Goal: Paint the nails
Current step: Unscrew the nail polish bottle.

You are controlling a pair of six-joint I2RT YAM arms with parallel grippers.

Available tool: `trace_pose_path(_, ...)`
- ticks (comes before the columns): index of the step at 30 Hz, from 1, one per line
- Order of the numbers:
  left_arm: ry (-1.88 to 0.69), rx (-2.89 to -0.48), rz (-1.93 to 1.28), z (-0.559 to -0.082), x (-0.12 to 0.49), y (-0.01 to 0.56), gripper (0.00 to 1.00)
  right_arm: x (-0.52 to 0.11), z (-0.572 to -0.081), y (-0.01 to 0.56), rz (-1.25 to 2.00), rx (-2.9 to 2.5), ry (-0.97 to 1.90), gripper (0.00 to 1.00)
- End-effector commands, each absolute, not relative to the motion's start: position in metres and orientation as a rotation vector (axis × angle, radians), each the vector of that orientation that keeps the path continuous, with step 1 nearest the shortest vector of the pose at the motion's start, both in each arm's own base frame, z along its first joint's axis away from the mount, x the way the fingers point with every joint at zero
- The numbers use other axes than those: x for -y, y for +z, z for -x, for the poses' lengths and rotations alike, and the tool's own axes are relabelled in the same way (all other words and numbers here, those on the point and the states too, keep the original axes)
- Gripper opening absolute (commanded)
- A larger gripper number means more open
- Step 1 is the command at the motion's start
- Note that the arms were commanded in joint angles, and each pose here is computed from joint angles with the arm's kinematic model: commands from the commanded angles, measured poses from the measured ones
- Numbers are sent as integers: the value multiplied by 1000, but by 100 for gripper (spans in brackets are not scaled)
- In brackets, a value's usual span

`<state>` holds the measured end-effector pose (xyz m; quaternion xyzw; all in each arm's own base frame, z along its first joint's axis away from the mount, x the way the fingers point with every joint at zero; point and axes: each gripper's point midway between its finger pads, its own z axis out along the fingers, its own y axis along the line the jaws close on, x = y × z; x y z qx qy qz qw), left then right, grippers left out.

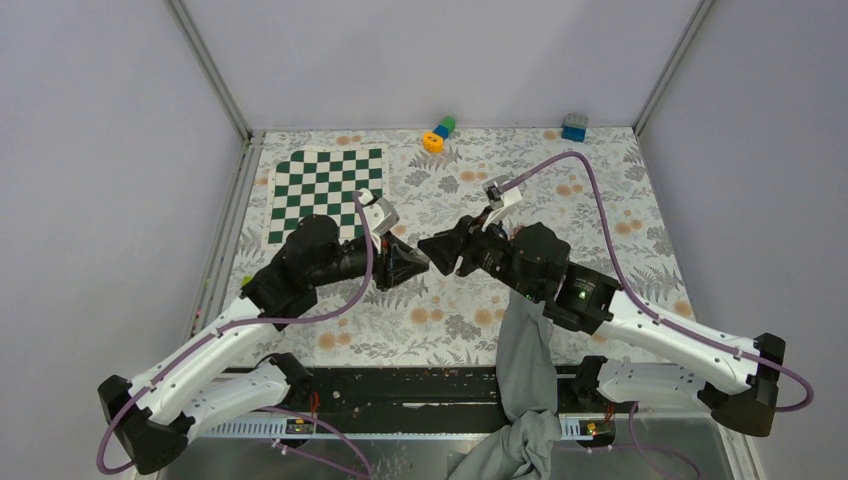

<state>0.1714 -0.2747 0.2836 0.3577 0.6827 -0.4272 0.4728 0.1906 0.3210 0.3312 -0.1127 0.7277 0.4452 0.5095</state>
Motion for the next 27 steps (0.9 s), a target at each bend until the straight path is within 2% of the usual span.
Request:
trace_pose_path(1,-1052,-1575,-853,-175,278,317,0,-323,-194,353,251,-1722,1055,53)
trace_pose_path(6,-1059,-1582,-858,-175,279,315,0,-325,-199,349,249,-1746,1018,51)
trace_pose_path(17,-1063,-1588,-867,-174,281,313,0,-333,-200,339,279,-1783,993,41)
trace_pose_path(18,-1063,-1589,-867,-174,281,313,0,-333,-200,339,280,-1782,994,38)
trace_pose_path(24,-1069,-1592,-881,-173,282,312,0,-332,-200,335,288,-1790,977,4)
trace_pose_path(25,-1071,-1589,-884,-172,282,313,0,-332,-200,335,290,-1789,975,0)
trace_pose_path(27,-1083,-1582,-895,-170,283,314,0,-331,-199,336,301,-1776,976,0)
